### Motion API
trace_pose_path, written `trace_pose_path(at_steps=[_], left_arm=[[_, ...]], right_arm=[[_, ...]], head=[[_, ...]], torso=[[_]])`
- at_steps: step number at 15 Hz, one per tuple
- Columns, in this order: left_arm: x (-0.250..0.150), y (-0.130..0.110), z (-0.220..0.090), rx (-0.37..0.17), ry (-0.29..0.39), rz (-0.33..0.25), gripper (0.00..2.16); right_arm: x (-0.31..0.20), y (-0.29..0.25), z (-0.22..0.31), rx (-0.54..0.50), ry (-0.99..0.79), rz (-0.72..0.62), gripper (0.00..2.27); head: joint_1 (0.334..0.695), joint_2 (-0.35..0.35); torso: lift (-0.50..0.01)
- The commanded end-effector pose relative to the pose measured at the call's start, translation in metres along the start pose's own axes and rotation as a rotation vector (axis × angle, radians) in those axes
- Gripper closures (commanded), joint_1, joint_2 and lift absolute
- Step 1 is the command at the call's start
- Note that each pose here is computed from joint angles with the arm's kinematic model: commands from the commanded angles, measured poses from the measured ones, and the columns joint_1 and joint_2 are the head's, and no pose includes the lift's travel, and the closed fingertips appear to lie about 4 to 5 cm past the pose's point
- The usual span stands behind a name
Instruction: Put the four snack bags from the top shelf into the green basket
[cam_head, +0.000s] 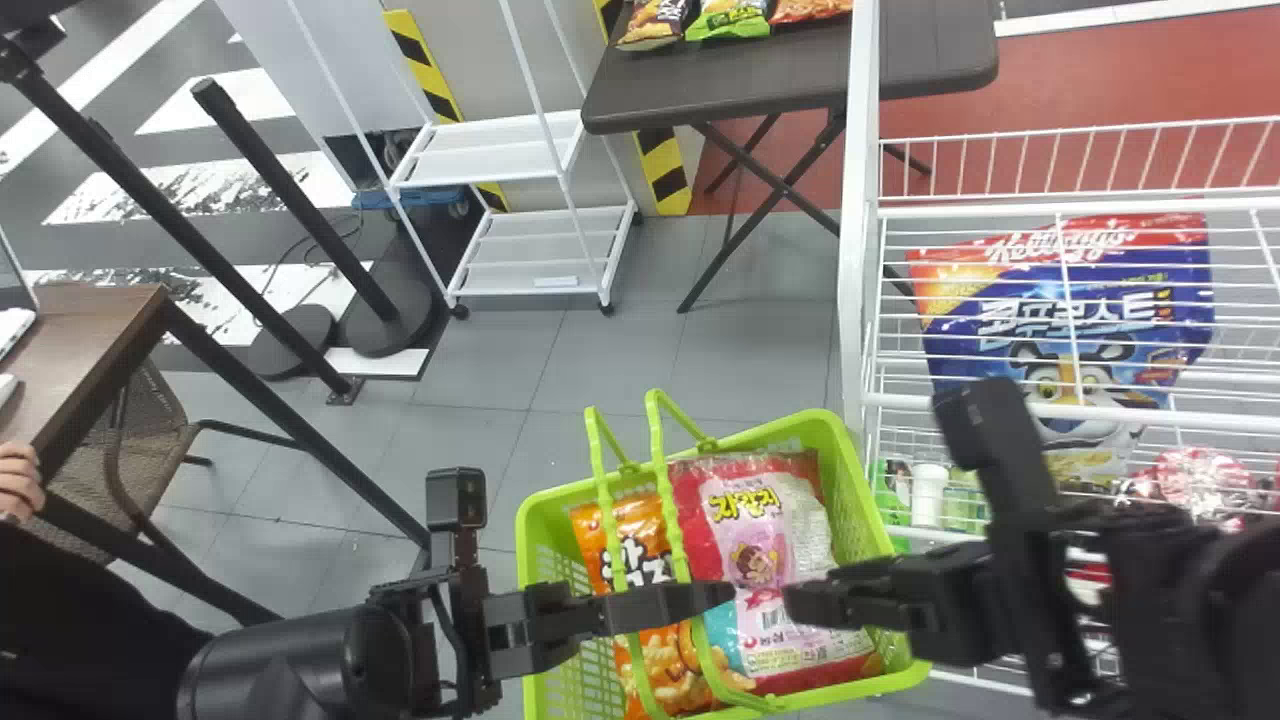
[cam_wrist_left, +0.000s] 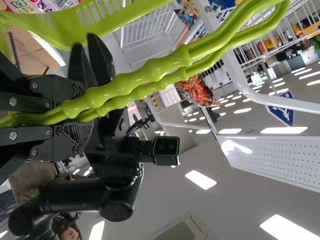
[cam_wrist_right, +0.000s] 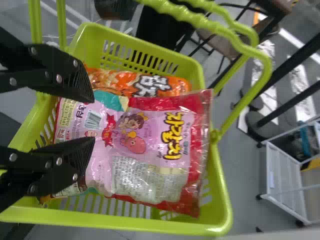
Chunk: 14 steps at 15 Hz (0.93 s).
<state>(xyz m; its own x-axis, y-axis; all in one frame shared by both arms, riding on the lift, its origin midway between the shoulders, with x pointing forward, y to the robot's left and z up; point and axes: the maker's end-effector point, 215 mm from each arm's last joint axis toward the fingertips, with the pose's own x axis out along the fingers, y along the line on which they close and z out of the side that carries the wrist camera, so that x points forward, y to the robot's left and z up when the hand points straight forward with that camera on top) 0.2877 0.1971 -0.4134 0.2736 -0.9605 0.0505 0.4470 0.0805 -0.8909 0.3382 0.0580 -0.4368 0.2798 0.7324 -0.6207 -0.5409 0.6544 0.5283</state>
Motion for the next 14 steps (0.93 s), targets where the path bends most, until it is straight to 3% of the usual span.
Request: trace_pose_path(at_steps=[1, 3, 4, 8, 14], left_arm=[[-0.001, -0.002, 0.001, 0.0, -0.002, -0.01, 2.15], [-0.003, -0.001, 0.0, -0.002, -0.004, -0.006, 2.15], [-0.003, -0.001, 0.001, -0.002, -0.005, -0.006, 2.15], [0.004, 0.0, 0.0, -0.007, 0.005, -0.017, 2.15], [0.0, 0.002, 0.0, -0.011, -0.007, -0.007, 2.15]], right_arm=[[-0.064, -0.035, 0.036, 0.001, -0.157, -0.126, 0.07], [-0.129, -0.1, 0.062, 0.019, -0.27, -0.334, 0.08], [-0.158, -0.137, 0.07, 0.048, -0.313, -0.423, 0.08], [-0.241, -0.276, 0.111, 0.121, -0.508, -0.702, 0.08], [-0.313, -0.416, 0.16, 0.184, -0.64, -0.911, 0.08]], head=[[0.695, 0.35], [0.695, 0.35], [0.695, 0.311], [0.695, 0.014], [0.695, -0.224]], torso=[[0.0], [0.0], [0.0], [0.0], [0.0]])
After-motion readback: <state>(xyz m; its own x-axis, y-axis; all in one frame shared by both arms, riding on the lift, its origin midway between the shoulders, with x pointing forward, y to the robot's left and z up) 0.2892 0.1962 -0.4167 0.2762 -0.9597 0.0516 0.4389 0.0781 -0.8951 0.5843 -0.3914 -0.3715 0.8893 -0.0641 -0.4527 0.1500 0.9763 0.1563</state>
